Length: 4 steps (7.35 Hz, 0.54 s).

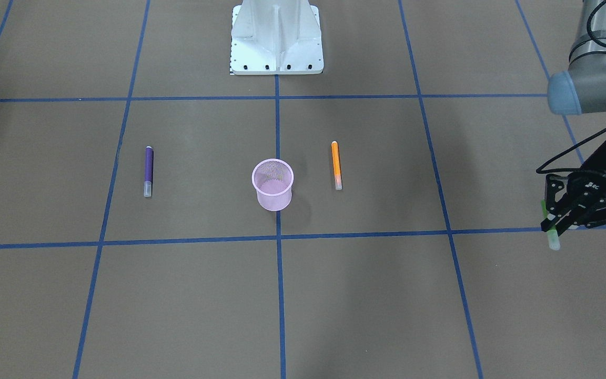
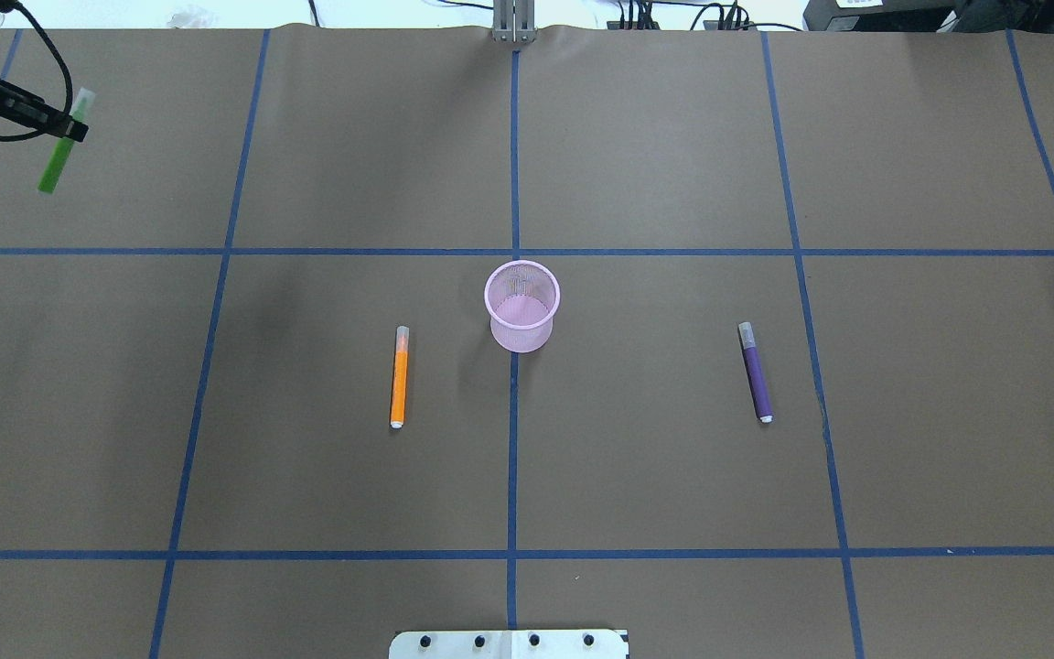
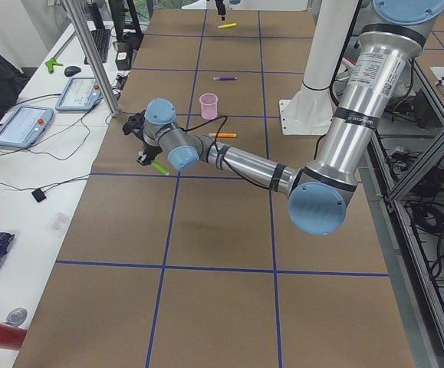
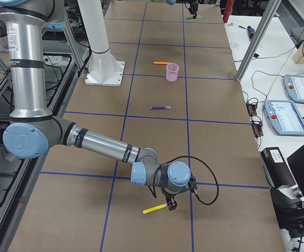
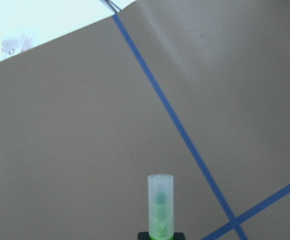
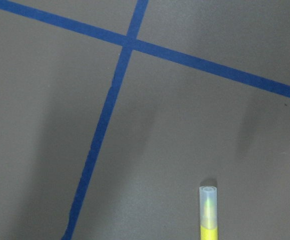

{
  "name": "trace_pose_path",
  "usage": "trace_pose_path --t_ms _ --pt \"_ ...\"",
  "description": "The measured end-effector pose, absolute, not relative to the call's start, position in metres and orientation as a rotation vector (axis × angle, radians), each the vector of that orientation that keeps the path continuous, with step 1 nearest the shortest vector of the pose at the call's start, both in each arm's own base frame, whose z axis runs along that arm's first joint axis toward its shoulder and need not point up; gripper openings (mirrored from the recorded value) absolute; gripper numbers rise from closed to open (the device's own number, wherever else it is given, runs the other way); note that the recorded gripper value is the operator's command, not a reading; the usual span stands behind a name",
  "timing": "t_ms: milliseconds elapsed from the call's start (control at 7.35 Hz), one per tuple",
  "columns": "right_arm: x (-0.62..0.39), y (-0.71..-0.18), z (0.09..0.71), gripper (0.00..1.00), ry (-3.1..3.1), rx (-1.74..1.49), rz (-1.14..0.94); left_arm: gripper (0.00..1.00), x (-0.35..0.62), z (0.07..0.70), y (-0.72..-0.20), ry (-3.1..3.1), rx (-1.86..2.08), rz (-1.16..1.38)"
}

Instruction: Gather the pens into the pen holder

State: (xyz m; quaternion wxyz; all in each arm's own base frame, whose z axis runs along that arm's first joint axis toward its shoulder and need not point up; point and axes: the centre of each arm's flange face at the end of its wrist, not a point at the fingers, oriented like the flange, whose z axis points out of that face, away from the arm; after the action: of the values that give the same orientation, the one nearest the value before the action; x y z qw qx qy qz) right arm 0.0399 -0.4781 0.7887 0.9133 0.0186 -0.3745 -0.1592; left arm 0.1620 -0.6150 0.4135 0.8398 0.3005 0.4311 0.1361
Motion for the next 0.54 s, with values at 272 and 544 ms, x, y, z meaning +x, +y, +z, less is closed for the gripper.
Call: trace_pose_path --t_ms 272,544 --pt "0.041 -0.475 0.8 0.98 -0.756 0.018 -0.325 0.0 0.165 0.4 -0.612 0.953 0.684 0.249" --pt "0.041 -0.472 0.817 0.98 -0.751 0.065 -0.338 0.0 0.167 0.395 -0.612 0.963 0.695 0.242"
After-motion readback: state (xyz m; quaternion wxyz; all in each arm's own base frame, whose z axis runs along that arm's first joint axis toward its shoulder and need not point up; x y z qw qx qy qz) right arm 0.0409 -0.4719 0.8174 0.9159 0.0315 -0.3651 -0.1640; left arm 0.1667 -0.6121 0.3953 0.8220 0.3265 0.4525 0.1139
